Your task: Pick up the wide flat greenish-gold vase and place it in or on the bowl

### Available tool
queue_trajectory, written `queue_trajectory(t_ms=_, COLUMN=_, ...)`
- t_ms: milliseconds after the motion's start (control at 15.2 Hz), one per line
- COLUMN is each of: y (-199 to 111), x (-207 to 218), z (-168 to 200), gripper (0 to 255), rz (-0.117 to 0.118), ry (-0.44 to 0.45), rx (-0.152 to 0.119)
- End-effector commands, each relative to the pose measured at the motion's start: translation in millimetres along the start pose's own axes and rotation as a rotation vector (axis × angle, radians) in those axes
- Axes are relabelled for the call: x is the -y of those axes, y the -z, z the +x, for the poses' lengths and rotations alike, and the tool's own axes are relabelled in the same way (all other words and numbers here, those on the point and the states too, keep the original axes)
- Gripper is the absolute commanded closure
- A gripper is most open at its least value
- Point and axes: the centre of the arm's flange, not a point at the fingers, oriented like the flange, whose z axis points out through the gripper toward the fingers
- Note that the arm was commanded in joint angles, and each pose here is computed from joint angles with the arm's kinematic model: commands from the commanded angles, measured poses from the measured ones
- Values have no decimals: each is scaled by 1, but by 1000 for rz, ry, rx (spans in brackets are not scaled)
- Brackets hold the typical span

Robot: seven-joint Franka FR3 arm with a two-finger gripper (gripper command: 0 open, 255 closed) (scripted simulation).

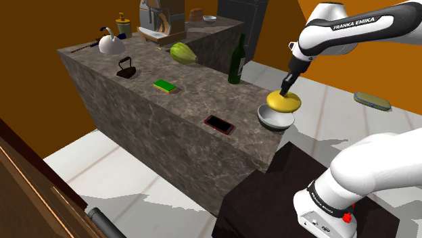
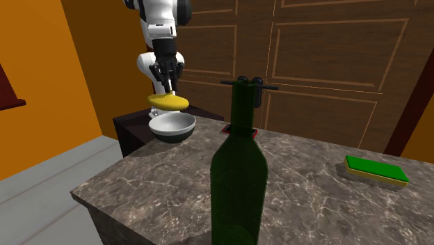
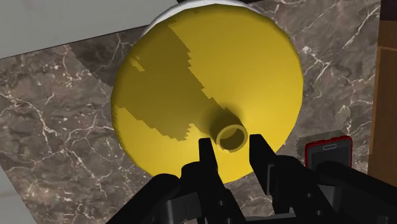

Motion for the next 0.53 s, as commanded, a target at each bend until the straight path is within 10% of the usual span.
queue_trajectory(t_ms=0, y=-11, x=1, z=-2, gripper=255, rz=0, ry=0, rx=-1)
queue_trajectory(t_ms=462, y=-48, x=1, z=-4, gripper=255, rz=0, ry=0, rx=-1)
